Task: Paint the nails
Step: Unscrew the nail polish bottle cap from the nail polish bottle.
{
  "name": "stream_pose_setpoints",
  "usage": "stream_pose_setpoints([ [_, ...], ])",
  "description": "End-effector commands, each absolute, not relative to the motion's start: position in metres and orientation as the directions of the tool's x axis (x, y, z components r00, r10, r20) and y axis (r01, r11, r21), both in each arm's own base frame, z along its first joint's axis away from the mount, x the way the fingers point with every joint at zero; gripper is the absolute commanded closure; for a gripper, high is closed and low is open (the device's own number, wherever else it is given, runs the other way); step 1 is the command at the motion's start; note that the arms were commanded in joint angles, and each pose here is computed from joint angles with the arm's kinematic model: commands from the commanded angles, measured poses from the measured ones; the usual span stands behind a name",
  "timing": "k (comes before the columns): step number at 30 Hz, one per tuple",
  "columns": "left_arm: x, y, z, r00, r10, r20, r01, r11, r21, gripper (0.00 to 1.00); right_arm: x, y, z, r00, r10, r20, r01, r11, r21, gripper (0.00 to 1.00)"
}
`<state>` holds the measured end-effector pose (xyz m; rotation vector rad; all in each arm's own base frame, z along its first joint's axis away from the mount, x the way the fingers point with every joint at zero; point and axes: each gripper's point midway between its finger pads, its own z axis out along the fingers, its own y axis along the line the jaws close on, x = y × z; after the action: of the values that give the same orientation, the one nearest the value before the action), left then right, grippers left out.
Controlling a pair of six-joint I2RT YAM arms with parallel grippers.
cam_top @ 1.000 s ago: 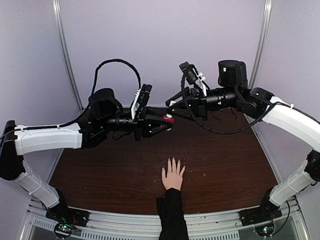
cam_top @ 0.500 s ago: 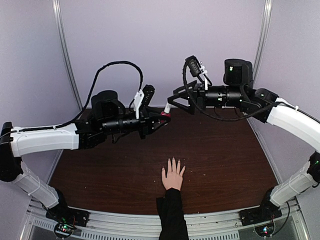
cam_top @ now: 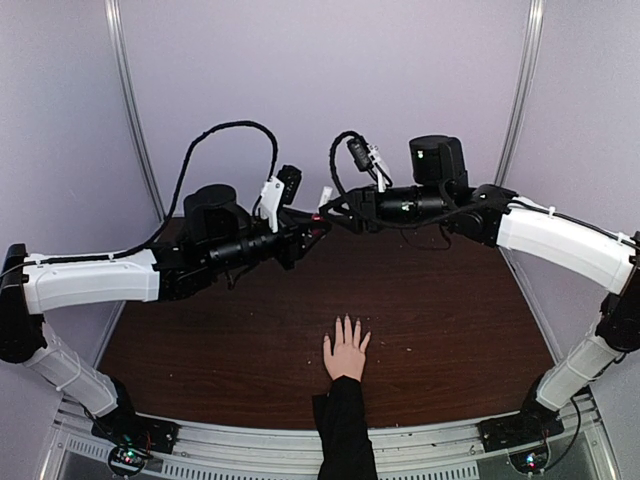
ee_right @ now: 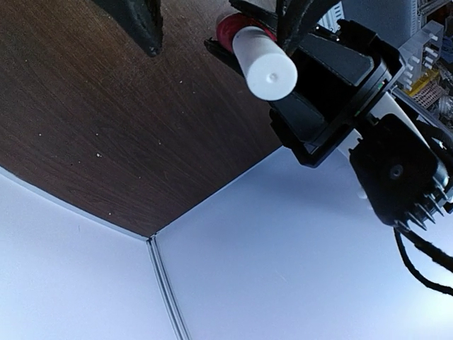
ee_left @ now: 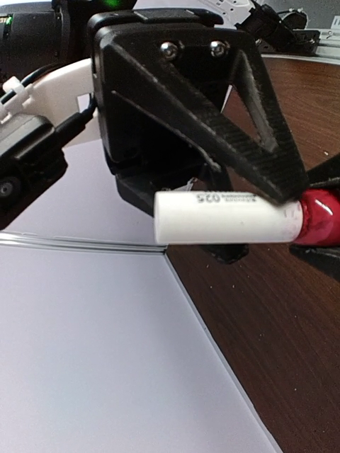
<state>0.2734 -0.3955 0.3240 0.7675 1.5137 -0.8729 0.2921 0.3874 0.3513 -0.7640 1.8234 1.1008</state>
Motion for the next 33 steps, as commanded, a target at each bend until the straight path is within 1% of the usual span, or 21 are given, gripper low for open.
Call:
stream_pose_setpoints([
  [1, 0.286, -0.388, 0.332, -0.058, -0.036, -0.998, 0.816, 0.574, -0.068, 1.0, 0.307, 0.392, 0.37, -0.456, 0.021, -0.89, -0.795, 0.439, 0.418, 0.48],
  [8, 0.287, -0.389, 0.329, -0.027, 0.005, -1.0, 0.813, 0.583, -0.02, 1.0, 0.314, 0.401, 0.365, -0.488, 0.037, -0.872, -0.779, 0.433, 0.455, 0.57],
  [15, 0.287, -0.391, 0.322, -0.025, 0.037, -0.999, 0.812, 0.583, 0.001, 1.0, 0.317, 0.399, 0.37, -0.482, 0.05, -0.875, -0.774, 0.445, 0.451, 0.57],
  [16, 0.29, -0.389, 0.321, -0.024, 0.039, -0.999, 0.796, 0.605, 0.005, 1.0, 0.317, 0.399, 0.37, -0.481, 0.049, -0.875, -0.774, 0.445, 0.451, 0.58],
  [20, 0.29, -0.39, 0.32, -0.012, 0.055, -0.998, 0.792, 0.61, 0.024, 1.0, 0.318, 0.399, 0.371, -0.484, 0.055, -0.874, -0.77, 0.448, 0.454, 0.6],
  [25, 0.29, -0.391, 0.32, -0.003, 0.066, -0.998, 0.785, 0.619, 0.039, 1.0, 0.32, 0.4, 0.371, -0.488, 0.06, -0.871, -0.766, 0.45, 0.46, 0.67],
  [31, 0.293, -0.389, 0.322, -0.004, 0.071, -0.997, 0.771, 0.635, 0.042, 1.0, 0.318, 0.402, 0.369, -0.492, 0.05, -0.869, -0.769, 0.442, 0.461, 0.82],
  [33, 0.29, -0.39, 0.321, -0.003, 0.08, -0.997, 0.783, 0.621, 0.047, 1.0, 0.316, 0.402, 0.37, -0.49, 0.045, -0.871, -0.775, 0.435, 0.459, 0.87],
])
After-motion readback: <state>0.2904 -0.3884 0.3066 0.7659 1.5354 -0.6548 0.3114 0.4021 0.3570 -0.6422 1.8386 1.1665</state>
